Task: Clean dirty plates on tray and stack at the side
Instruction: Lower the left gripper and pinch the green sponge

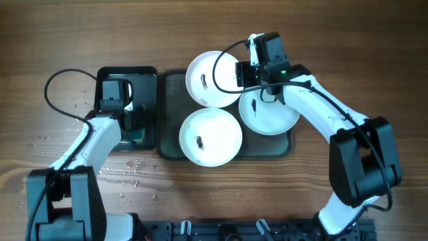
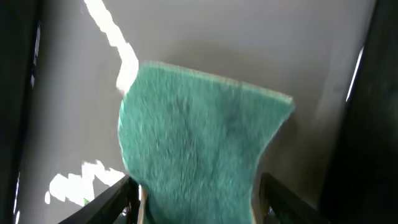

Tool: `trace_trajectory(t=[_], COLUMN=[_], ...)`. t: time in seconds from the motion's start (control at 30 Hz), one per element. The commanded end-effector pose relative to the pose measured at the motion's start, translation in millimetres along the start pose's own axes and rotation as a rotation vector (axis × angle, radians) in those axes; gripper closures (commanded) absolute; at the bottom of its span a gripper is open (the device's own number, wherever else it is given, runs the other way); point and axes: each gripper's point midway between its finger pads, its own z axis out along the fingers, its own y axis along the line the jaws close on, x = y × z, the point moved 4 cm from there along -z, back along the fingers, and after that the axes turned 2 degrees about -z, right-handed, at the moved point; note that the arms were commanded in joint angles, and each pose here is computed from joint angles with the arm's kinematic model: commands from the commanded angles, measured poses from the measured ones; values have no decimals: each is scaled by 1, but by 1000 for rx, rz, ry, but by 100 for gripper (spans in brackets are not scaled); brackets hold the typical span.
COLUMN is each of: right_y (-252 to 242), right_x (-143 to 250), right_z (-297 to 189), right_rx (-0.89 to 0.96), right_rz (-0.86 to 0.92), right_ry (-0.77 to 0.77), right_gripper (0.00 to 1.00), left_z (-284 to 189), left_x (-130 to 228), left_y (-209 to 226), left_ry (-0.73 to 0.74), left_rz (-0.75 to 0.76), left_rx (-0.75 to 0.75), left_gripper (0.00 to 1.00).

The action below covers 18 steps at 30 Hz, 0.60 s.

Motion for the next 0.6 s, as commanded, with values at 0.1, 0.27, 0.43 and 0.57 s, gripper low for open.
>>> trace_trajectory(t=[0.1,0.27,0.43,0.57], right_y=[-1,-1,-1,-1], right_x=[8,8,8,8], right_z=[8,8,8,8], right_rx=[8,8,8,8], right_rz=[-13,-13,-13,-13], right_ry=[24,23,23,23], right_gripper=[27,26,26,25], left_z=[-4,-4,-4,-4], left_x=[14,6,2,2], left_y=[0,-1,-2,-2], left_ry=[58,16,-2,-1], left_rz=[9,5,3,3], left_rx=[7,15,18,18], left_gripper=[41,51,54,68])
